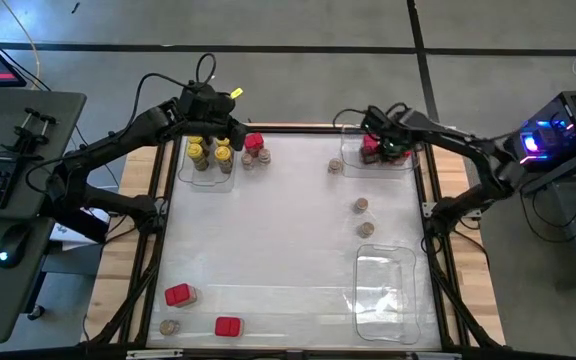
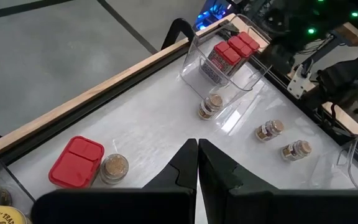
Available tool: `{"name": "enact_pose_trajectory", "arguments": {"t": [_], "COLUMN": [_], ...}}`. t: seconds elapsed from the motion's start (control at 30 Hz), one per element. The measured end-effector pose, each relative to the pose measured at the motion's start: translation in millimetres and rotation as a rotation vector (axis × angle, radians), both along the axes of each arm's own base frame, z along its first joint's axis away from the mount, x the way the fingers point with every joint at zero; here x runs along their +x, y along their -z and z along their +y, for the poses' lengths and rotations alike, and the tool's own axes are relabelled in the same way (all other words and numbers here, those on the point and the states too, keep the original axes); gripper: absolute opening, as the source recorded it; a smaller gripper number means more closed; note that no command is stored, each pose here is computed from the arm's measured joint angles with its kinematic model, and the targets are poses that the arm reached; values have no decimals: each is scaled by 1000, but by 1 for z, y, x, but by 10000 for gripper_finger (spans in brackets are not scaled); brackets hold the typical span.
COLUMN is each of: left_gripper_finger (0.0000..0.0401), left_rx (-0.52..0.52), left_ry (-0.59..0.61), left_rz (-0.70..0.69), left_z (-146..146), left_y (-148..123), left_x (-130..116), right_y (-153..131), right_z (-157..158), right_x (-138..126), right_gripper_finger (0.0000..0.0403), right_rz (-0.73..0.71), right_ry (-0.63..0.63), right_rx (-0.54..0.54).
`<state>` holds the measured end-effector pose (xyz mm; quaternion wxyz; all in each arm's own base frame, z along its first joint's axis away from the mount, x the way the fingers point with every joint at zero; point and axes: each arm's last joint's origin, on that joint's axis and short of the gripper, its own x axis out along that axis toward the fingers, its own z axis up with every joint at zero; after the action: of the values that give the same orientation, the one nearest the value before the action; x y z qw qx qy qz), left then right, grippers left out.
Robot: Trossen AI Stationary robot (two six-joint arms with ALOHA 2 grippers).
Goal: Sort spices by type
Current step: Adjust the red seasoning cans in the top right transparent bin
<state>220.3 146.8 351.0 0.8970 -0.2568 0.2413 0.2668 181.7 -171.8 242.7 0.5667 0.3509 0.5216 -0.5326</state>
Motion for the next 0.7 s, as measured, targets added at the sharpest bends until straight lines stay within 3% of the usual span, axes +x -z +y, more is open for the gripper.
{"name": "enact_pose_trajectory", "arguments": {"t": [0.2,0.43,0.7], "left_gripper_finger": [0,0,0], "left_rx": [6,3,-4], "left_ry": [3,-1,-6], "left_rz": [0,-7,-10], "left_z": [0,0,0], "left_y": [0,-1,-1], "left_x": [0,0,0], "right_y": [12,36,45], "right_z": [5,-11,-26], "right_x": [-19,-19,-17], "right_gripper_finger": [4,2,1], "right_rz": [-84,-113,-117], "right_ry": [95,155,167], "right_rx": [-36,-23,-73]}}
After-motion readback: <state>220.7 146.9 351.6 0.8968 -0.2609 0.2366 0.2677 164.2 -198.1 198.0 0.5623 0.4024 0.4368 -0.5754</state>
